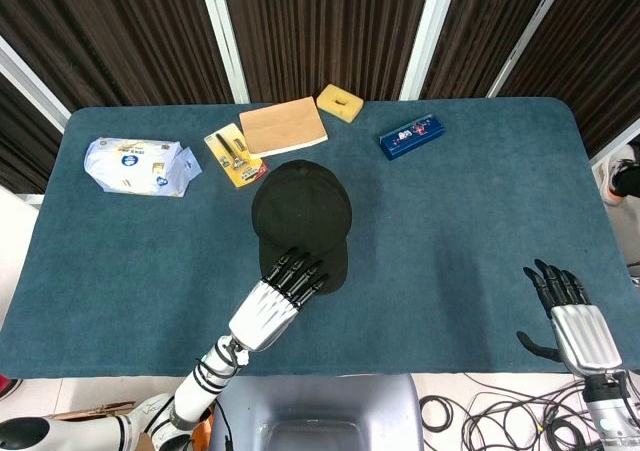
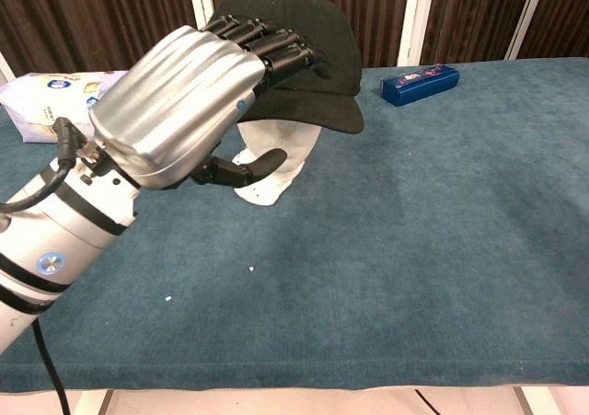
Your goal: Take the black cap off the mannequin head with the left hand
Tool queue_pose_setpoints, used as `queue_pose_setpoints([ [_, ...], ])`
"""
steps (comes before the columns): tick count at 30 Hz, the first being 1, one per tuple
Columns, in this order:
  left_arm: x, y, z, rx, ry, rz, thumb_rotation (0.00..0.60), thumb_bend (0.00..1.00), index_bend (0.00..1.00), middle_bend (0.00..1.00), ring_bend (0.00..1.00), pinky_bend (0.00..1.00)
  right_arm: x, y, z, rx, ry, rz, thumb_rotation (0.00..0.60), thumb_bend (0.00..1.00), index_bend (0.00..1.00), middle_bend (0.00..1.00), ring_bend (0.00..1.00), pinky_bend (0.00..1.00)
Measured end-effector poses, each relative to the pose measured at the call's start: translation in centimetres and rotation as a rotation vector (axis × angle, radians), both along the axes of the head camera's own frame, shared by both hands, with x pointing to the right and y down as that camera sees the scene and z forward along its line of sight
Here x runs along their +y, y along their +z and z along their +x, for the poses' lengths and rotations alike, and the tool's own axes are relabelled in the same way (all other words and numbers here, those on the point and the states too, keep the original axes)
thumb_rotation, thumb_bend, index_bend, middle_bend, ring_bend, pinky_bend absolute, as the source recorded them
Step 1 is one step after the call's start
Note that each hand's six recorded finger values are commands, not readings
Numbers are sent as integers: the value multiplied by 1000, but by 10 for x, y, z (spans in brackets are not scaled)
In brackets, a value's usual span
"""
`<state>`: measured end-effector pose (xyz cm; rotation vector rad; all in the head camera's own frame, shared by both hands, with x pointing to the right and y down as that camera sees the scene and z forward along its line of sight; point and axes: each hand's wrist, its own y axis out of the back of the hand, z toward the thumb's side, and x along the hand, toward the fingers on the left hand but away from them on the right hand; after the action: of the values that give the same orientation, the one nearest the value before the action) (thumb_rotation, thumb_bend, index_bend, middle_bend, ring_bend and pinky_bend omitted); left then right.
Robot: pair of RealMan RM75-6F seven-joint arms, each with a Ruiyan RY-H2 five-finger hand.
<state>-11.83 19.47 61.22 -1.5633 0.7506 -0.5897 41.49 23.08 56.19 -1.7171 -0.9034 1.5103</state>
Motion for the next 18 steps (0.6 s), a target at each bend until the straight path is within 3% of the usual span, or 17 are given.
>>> queue_pose_setpoints([
  [8,-2,8,-1,-36,-17,-7,600,330,318,287,223,214,1,-3,2,-2,7,-2,600,149,0,0,0,85],
  [18,-6,17,5,-64,-16,45,600,338,379,406,338,241,4,-2,0,-6,-6,0,600,149,0,0,0,92],
])
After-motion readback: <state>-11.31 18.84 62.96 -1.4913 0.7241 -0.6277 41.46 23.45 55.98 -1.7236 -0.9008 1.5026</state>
